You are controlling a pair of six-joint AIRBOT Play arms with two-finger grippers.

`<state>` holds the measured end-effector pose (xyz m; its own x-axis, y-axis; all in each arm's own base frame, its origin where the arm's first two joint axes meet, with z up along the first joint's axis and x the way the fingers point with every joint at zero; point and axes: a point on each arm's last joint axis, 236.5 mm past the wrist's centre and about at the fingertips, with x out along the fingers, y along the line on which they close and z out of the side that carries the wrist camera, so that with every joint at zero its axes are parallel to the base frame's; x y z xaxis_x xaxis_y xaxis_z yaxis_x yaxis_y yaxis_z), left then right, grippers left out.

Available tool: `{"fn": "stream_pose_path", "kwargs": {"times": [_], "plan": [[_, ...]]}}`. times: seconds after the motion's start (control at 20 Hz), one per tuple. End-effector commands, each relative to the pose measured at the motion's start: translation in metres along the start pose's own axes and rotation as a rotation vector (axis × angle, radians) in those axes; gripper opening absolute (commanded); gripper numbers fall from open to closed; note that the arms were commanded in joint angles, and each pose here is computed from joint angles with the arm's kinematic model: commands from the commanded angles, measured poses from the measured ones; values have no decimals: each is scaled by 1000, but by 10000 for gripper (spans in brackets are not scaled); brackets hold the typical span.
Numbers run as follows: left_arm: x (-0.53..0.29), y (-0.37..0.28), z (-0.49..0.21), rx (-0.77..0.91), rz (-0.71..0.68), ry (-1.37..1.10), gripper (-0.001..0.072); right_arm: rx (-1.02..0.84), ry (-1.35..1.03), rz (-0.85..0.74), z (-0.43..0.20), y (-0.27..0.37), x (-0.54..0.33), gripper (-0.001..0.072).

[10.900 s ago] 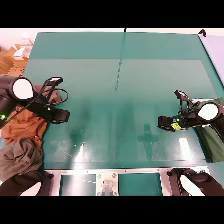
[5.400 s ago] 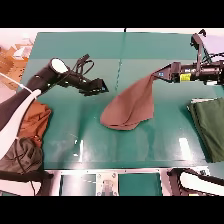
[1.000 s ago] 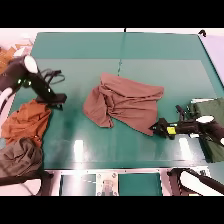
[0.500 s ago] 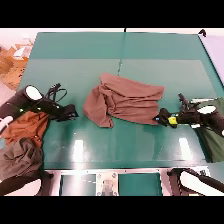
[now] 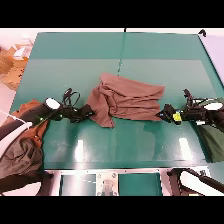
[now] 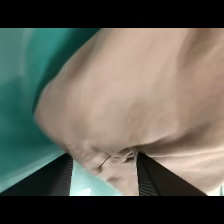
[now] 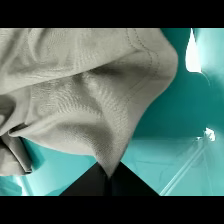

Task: Fold the shirts.

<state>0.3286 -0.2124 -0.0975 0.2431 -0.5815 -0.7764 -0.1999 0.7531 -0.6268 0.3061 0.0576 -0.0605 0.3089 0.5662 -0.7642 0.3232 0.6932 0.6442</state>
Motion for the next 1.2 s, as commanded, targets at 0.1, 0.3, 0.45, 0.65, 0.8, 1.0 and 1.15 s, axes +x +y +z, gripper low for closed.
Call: {"fn": "stream_pose_path", "kwargs": {"times": [0.1, 0.3, 0.45, 0.65, 0.8, 1.0, 1.15], "plan": [[10, 0, 3, -1, -5, -24, 25, -4, 0, 2, 0, 1, -1, 15], [-16, -30, 19, 112, -75, -36, 24, -32, -6, 20, 10, 13, -14, 14], [-95, -68, 61, 210, -153, -124, 23, -128, -94, 69, 42, 58, -64, 14], [-264, -155, 89, 472, -260, -371, 24, -394, -465, 137, 81, 181, -213, 15], [-405, -233, 73, 710, -293, -677, 24, -602, -828, 167, 49, 276, -354, 14], [-548, -310, 5, 959, -295, -1028, 24, -724, -1239, 122, -28, 338, -482, 14], [-597, -325, -31, 1041, -229, -1193, 24, -759, -1365, 72, -64, 350, -512, 14]]}}
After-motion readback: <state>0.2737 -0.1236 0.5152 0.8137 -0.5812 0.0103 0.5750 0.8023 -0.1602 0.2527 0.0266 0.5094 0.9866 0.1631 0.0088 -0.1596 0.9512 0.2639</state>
